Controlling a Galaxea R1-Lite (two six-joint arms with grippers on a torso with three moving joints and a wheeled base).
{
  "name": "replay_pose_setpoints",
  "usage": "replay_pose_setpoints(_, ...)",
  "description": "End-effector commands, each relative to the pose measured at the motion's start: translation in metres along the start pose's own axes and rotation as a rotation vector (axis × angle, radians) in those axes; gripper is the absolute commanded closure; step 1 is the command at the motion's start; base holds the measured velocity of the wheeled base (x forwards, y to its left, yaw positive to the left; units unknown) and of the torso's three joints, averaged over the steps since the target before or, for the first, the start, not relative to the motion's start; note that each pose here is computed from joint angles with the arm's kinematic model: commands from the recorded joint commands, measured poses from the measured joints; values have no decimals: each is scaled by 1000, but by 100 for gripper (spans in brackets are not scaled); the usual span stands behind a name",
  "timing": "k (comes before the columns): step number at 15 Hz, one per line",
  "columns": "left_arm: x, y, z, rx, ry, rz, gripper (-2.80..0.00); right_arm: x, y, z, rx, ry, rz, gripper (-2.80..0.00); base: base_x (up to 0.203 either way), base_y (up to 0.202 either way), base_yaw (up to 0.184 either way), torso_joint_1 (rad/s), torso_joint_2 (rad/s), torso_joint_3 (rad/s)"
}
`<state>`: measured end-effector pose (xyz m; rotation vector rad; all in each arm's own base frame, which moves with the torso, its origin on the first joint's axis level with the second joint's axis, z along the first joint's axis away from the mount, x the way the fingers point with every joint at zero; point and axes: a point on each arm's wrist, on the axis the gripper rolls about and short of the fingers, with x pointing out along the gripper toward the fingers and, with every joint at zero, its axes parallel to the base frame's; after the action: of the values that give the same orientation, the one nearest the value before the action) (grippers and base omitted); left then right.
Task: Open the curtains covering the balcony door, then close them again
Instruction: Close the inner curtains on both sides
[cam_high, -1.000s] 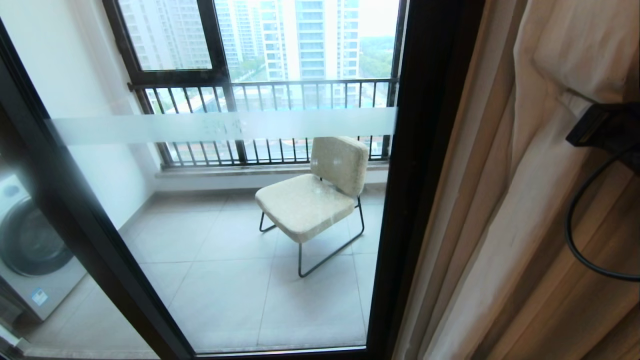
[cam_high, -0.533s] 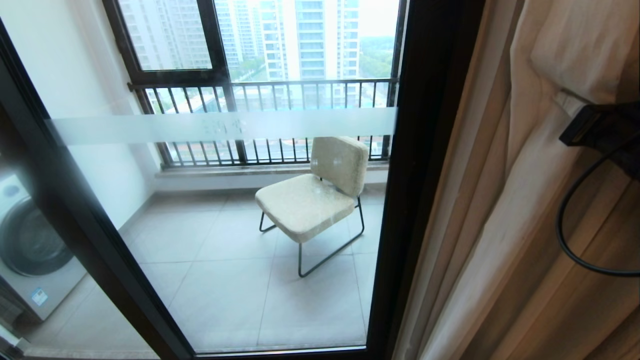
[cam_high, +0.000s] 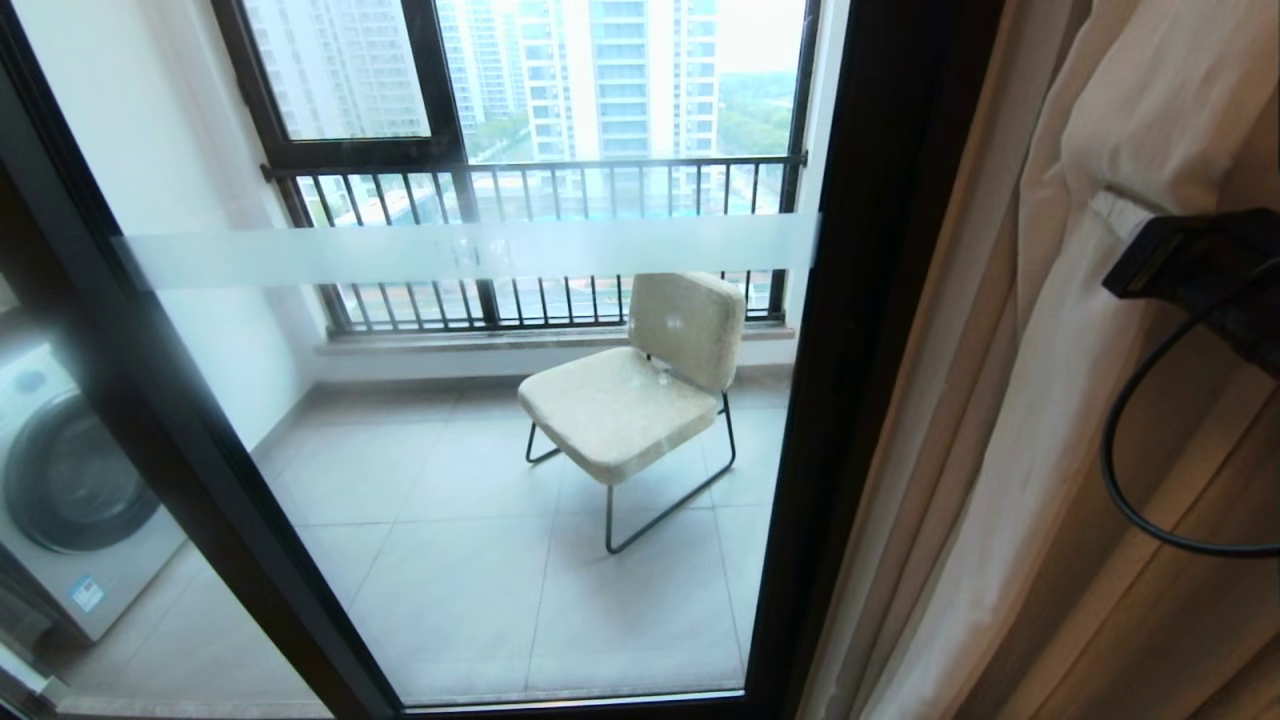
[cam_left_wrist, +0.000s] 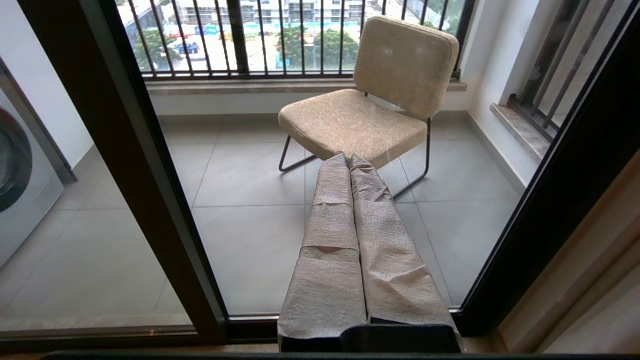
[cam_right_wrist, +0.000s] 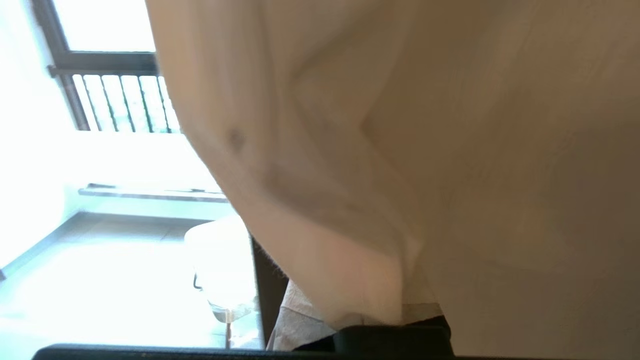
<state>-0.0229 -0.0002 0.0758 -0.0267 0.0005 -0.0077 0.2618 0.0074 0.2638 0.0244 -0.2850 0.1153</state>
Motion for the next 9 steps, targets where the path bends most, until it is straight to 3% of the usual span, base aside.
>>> replay_pose_setpoints(1,0,0,0,0,0,0,0,1,0,0,0,-6,0,0,0,202,6,-4,2,2)
replay_pose_setpoints(9,0,0,0,1,0,0,0,2,0,-3,0,2,0,0,0,193,-1,3,2,2)
